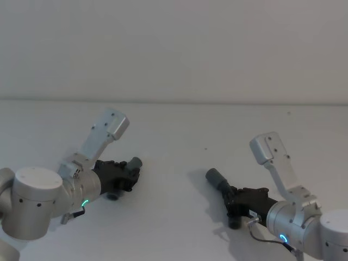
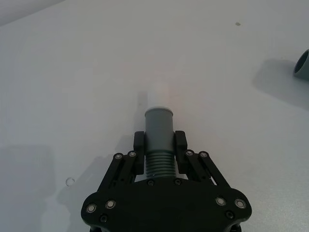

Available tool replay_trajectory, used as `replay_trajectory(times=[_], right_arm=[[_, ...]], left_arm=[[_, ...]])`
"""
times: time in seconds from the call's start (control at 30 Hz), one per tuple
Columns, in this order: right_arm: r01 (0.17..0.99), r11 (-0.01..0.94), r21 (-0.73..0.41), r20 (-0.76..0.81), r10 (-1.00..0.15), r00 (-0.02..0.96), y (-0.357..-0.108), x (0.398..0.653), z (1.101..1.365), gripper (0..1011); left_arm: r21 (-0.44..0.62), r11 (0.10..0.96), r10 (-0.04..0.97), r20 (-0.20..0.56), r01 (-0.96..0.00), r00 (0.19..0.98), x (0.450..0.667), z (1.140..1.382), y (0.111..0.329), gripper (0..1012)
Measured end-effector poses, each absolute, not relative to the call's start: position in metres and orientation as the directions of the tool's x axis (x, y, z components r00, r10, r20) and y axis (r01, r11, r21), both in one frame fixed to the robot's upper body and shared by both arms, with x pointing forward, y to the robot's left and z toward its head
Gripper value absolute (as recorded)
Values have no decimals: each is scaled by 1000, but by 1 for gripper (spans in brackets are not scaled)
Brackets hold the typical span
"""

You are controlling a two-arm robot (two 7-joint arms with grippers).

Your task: Use both hands to pick up one end of the pipe from the table, align the ends, and insert them.

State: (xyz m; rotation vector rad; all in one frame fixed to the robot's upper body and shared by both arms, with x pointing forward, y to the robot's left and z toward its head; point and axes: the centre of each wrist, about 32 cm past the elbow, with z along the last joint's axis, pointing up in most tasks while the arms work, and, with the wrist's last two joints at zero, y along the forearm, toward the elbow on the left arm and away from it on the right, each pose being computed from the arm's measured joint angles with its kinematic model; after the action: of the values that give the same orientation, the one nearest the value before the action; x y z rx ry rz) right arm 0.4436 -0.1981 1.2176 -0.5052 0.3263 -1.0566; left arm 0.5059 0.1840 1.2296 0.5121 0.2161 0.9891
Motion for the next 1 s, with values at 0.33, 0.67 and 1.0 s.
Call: replay_trajectory(times=[0.33,0.67,1.0], right_arm=[[742,395,-542,-16,-888,460,-198,444,1218,106],[741,411,-530,-16,-879,476,-201,444,1217,103],[746,488,-453,-5,-838,545,-212,446,1220,100]], left_arm=[[505,444,840,55,-740,540,506,1230,184,348],[505,436,840,69,-745,538,508,1230,179,348],[461,419,838,135,-782,528,510,1236,172,348]])
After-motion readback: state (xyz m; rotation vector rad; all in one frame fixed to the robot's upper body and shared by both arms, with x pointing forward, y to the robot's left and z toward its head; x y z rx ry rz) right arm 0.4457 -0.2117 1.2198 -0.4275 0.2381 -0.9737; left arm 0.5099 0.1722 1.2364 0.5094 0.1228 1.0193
